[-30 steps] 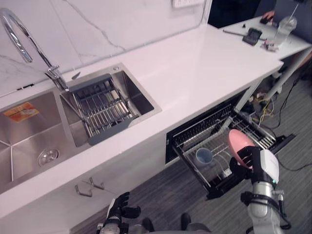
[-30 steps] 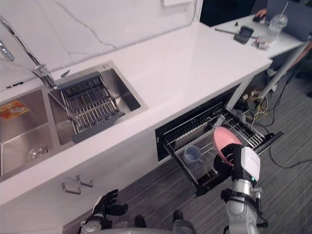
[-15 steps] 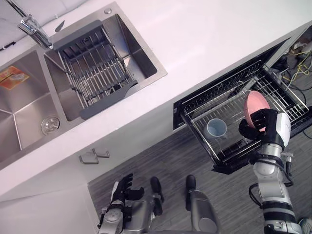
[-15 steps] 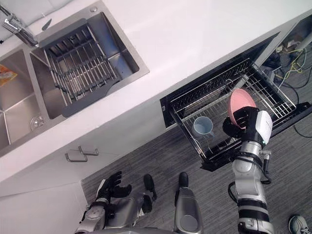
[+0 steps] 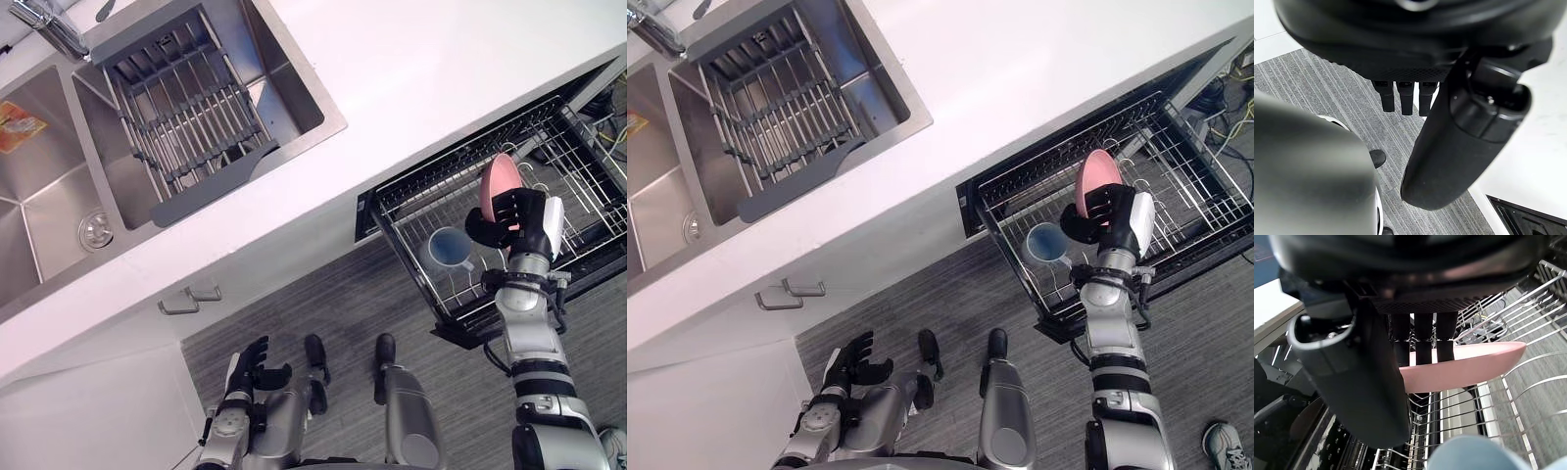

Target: Walk over to the sink, pick up the cup, carry it to the dishwasher, place the cup inside the dishwasher, then close the dishwasher door

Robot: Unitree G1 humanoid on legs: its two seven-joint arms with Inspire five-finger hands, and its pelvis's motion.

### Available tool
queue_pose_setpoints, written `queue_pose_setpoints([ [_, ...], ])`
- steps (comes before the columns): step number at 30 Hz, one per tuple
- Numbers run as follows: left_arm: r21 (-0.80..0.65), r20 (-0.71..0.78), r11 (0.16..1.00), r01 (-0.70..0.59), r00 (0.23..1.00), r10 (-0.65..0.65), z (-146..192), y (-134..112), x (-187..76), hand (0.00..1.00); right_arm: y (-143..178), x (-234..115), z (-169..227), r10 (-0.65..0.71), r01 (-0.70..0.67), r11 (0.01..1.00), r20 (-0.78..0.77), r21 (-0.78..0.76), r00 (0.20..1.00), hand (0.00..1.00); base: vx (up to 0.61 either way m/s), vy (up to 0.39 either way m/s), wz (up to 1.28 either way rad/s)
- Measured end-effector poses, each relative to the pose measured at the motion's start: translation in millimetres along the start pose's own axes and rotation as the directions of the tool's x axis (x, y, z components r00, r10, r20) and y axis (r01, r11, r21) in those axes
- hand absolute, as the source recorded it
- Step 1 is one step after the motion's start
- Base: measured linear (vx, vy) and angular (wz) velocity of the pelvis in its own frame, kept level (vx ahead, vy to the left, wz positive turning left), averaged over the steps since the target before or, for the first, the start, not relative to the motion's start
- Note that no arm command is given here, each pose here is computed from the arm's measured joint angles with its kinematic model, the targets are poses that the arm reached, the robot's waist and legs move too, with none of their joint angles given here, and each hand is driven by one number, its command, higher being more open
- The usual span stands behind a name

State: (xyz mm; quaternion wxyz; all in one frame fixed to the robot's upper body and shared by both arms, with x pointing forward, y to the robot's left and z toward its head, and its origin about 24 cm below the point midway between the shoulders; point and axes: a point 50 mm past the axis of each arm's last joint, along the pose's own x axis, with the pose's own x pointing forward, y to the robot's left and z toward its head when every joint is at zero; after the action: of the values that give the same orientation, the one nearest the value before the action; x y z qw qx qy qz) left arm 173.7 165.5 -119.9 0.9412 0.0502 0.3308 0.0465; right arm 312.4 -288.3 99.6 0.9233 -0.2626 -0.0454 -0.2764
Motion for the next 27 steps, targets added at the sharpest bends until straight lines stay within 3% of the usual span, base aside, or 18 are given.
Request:
queue_pose_setpoints([
  [2, -0.007, 0.001, 1.0, -0.001, 1.0, 0.001, 1, 0, 0, 0.9, 0, 3, 1, 0.007, -0.007, 1.0, 0.002, -0.008, 1.0, 0.3, 0.01, 0.008, 0.02],
  [3, -0.009, 0.005, 1.0, -0.002, 1.0, 0.002, 2, 0, 1, 0.9, 0, 4, 1, 0.005, -0.005, 1.0, -0.005, 0.005, 1.0, 0.9, 0.01, 0.014, 0.04],
  [19, -0.018, 0.026, 1.0, -0.011, 1.0, 0.012, 10, -3, 5, 0.9, -11, 6, -9, -0.072, 0.078, 0.994, -0.078, 0.072, 0.994, 0.9, 0.0, 0.003, 0.01],
  [27, -0.019, 0.023, 1.0, -0.01, 1.0, 0.01, 10, -4, 5, 0.9, -19, -17, 4, -0.122, 0.121, 0.988, 0.012, 0.1, 0.992, 0.9, 0.0, 0.0, 0.0],
])
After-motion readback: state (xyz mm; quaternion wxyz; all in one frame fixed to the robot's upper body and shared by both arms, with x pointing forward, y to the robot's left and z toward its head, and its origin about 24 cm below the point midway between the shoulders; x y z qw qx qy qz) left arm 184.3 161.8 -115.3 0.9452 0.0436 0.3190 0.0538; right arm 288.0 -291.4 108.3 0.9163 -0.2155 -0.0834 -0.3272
